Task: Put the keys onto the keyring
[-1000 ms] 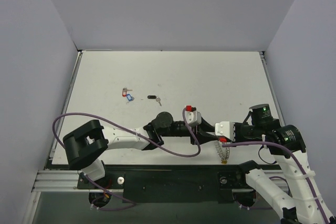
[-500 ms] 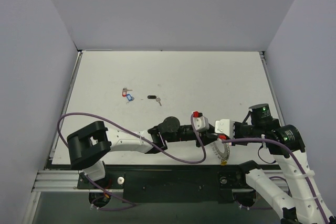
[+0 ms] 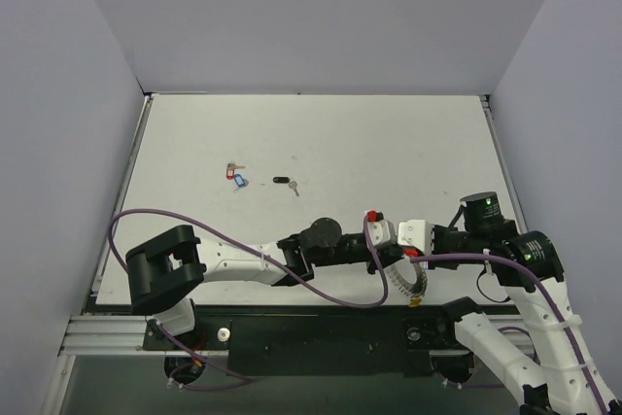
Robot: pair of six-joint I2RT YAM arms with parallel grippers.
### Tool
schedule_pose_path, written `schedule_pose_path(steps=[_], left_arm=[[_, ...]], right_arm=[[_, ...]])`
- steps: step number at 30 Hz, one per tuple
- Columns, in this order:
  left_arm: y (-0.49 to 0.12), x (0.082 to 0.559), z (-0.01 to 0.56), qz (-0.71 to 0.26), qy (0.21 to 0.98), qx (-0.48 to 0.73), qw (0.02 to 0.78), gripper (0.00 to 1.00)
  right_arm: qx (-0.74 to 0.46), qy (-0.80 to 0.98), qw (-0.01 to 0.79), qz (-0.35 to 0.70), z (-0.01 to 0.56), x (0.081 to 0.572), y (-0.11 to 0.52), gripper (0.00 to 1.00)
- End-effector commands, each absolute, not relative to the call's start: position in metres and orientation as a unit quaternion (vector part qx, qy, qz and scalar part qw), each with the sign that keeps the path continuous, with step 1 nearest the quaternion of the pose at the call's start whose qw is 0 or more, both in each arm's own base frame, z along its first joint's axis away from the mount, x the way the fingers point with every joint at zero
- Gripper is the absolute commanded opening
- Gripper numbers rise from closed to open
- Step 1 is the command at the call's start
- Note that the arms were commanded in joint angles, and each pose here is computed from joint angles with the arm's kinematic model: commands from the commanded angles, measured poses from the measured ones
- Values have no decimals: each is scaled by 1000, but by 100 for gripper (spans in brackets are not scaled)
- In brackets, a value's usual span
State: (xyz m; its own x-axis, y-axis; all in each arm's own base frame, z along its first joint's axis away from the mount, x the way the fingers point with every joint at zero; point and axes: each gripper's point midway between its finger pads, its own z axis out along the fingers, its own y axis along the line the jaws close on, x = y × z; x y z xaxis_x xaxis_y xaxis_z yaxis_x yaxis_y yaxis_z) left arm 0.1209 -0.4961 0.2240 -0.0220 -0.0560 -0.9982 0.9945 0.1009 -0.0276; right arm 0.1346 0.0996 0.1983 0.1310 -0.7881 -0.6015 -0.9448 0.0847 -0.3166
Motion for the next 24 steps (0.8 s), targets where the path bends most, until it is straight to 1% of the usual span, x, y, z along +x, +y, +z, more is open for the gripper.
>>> schedule_pose_path(steps=[1,4,7,11,18,24], left_arm=[[-504,123,241,-491,503,451,550,28],[-505,122,241,-490,505,452,549,28],[-507,123,237,-483,512,456,545,24],[-509,123,235,-478,517,458,543,23],[-510,123,237,-479,518,453,544,27],[-509,122,238,-487,516,447,545,26]], right_arm=[[-662,645,360,127,200,135,106,0],[-659,648,360,130,199,135,107,0],[-656,649,360,133,198,134,107,0],[-653,652,362,133,199,134,107,0],[-636,664,370,136,201,139,109,0],[-629,669,370,140,200,138,110,0]])
